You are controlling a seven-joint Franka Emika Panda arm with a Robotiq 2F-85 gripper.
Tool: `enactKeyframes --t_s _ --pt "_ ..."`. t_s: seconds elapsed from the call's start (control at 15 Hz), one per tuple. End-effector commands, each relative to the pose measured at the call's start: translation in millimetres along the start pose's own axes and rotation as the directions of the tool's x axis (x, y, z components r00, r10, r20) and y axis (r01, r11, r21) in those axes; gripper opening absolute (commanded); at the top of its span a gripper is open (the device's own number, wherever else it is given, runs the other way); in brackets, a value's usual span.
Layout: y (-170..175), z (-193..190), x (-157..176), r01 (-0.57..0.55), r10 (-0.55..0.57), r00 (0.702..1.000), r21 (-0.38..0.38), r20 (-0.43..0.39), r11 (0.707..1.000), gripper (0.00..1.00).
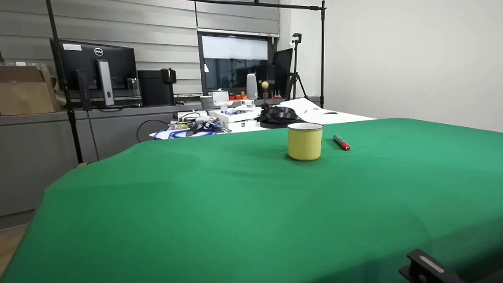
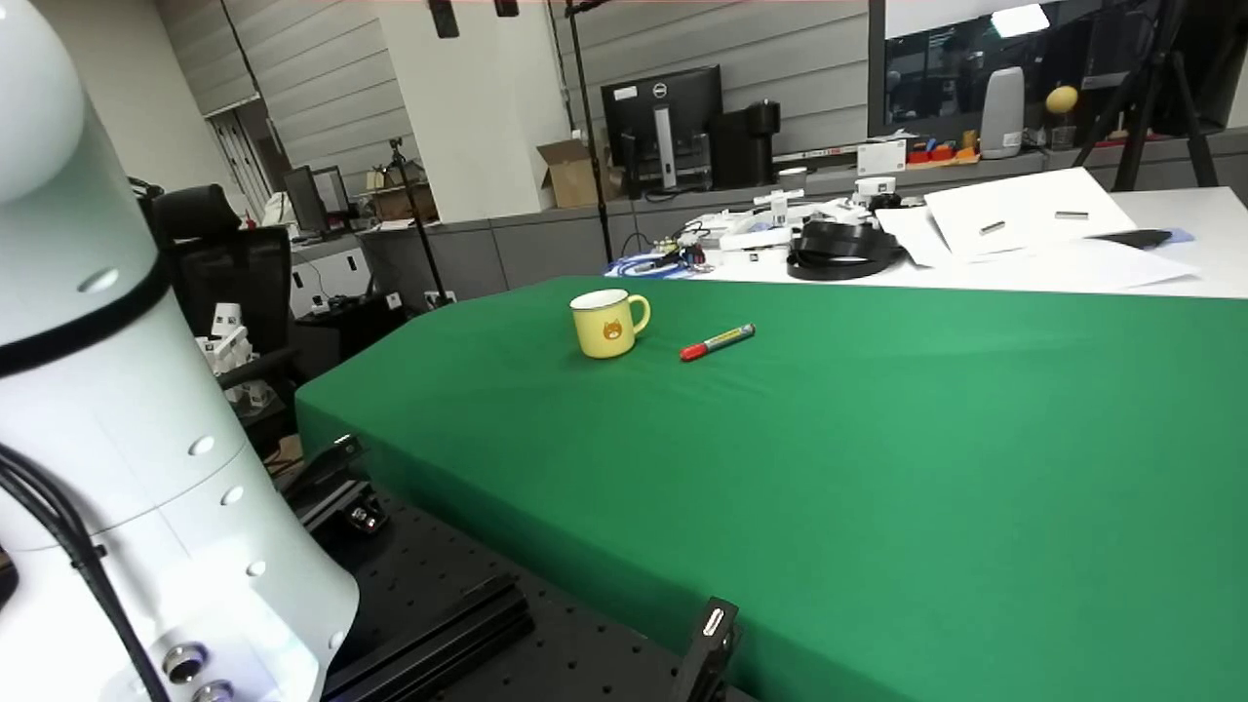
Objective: Pick the marker and put it in the cup
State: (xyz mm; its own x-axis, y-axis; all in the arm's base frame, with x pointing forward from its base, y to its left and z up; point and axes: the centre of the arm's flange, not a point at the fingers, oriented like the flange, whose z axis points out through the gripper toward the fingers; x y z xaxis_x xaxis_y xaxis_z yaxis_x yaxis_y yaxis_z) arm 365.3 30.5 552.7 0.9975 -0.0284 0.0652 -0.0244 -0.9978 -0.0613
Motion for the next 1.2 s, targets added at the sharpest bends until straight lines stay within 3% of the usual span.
enactKeyframes --t_s 0.0,0.2,0.4,0.67,0.87,1.13 --pt "19.6 21.3 68.5 -0.194 0.195 0.981 0.013 -0.027 0.981 1.00" --pt "39.1 50.7 114.9 -0.336 0.337 0.939 0.019 -0.076 0.942 1.00" --pt "49.2 78.0 159.3 -0.465 0.463 0.875 0.019 -0.142 0.885 1.00" --pt "54.9 107.0 204.6 -0.564 0.549 0.806 -0.007 -0.219 0.826 1.00" --pt "64.1 138.0 228.4 -0.601 0.573 0.788 -0.073 -0.226 0.796 1.00" --pt "94.3 163.2 253.5 -0.608 0.578 0.790 -0.144 -0.202 0.781 1.00"
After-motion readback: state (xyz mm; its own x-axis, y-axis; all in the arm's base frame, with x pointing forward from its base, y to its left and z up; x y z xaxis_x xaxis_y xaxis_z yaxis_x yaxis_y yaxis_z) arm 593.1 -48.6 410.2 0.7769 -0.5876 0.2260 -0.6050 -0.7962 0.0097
